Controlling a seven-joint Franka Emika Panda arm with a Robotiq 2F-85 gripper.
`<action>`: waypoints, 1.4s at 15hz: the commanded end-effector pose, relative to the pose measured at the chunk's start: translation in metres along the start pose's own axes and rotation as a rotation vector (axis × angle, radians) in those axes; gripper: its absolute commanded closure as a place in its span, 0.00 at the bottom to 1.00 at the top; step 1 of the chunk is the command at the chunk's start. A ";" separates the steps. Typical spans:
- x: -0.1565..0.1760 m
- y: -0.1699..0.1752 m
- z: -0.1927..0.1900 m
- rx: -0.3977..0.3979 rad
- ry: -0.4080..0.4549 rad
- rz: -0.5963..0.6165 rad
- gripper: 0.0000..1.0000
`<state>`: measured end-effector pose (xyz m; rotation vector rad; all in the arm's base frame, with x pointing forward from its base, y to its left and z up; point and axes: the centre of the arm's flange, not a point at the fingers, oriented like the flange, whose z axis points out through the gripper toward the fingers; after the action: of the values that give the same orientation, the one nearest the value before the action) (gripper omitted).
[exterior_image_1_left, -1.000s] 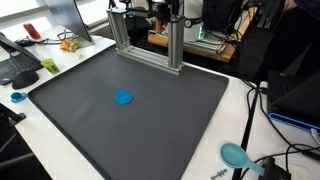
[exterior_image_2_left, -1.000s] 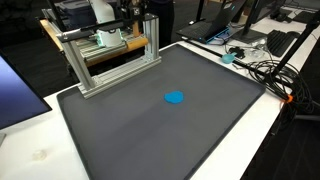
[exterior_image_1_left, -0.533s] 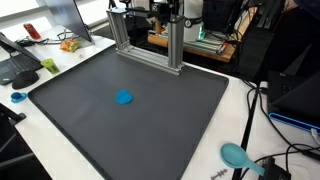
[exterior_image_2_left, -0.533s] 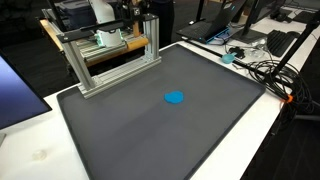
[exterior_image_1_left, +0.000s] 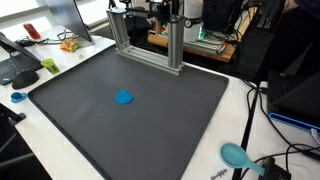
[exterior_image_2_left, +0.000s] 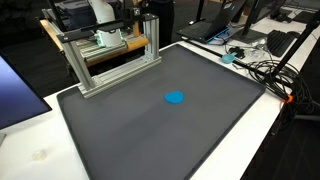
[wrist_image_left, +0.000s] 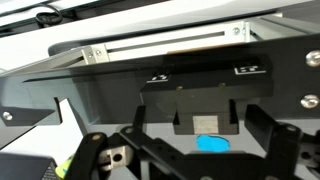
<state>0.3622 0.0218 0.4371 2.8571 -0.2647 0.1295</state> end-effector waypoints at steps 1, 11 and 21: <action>0.004 0.003 -0.015 -0.095 0.028 0.004 0.00; 0.029 0.010 -0.064 0.090 0.214 -0.215 0.00; 0.093 0.021 -0.113 0.370 0.131 -0.364 0.00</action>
<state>0.4166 0.0173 0.5392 3.0982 0.2757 0.4146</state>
